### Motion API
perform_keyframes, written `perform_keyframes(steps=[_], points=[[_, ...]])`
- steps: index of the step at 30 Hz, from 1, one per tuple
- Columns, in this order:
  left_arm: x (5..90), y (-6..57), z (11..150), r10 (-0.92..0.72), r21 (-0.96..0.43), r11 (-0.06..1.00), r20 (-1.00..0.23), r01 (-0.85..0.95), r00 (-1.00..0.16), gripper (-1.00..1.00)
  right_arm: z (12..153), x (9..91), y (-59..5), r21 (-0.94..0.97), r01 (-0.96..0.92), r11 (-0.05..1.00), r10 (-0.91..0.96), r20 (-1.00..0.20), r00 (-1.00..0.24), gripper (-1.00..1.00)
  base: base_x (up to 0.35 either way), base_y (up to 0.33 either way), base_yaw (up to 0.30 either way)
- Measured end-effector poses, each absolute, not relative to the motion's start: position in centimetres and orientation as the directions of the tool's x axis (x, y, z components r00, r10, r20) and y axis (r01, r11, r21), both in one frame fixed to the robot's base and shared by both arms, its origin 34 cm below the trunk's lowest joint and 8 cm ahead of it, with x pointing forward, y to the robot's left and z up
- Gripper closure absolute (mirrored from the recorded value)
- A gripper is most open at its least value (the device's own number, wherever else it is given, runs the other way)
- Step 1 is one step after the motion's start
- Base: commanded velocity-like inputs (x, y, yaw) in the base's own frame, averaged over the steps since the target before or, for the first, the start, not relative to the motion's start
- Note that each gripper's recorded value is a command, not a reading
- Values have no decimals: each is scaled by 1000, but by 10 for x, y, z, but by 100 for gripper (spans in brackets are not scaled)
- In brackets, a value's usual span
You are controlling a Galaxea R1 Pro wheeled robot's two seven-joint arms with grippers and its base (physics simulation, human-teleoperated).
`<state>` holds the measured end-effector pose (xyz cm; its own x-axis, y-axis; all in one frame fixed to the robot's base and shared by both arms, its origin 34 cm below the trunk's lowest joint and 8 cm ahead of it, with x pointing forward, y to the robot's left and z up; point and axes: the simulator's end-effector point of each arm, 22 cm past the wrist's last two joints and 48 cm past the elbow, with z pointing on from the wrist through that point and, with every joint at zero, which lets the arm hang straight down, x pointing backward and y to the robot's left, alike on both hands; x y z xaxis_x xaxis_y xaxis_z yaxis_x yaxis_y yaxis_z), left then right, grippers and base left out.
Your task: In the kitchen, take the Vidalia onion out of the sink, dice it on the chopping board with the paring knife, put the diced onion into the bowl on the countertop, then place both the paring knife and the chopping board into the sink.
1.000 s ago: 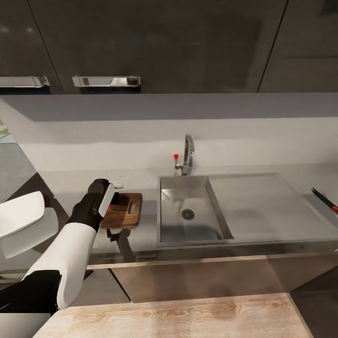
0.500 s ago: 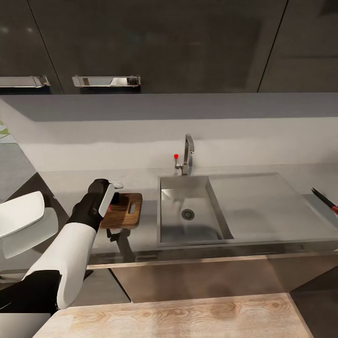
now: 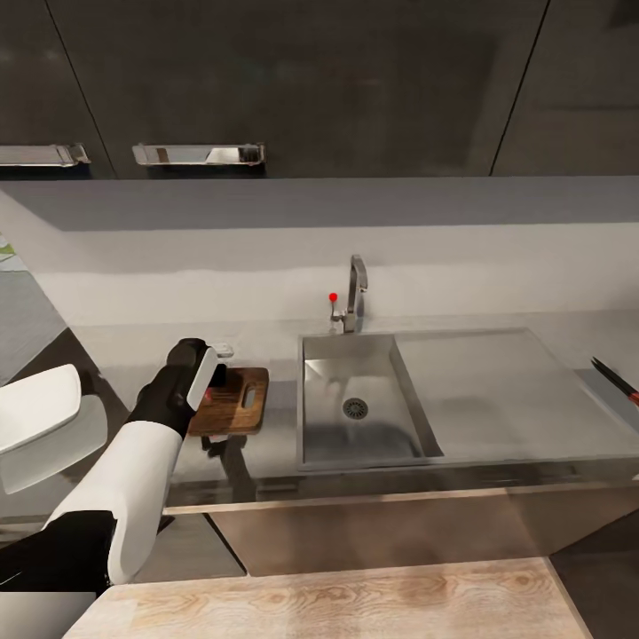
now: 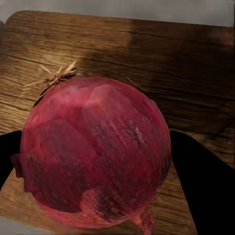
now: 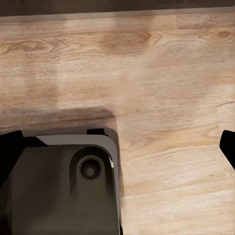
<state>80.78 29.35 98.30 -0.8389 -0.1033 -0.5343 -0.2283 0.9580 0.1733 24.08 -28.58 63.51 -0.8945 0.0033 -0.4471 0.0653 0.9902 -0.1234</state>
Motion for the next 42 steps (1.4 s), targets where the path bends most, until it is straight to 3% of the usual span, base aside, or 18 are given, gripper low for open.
perform_keyframes(steps=[42], points=[[804,296,959,-104,185,957,-498,-223,-861,100,631,230,-285,-125,62,990,4,-421,-907,-100,26,0,0]])
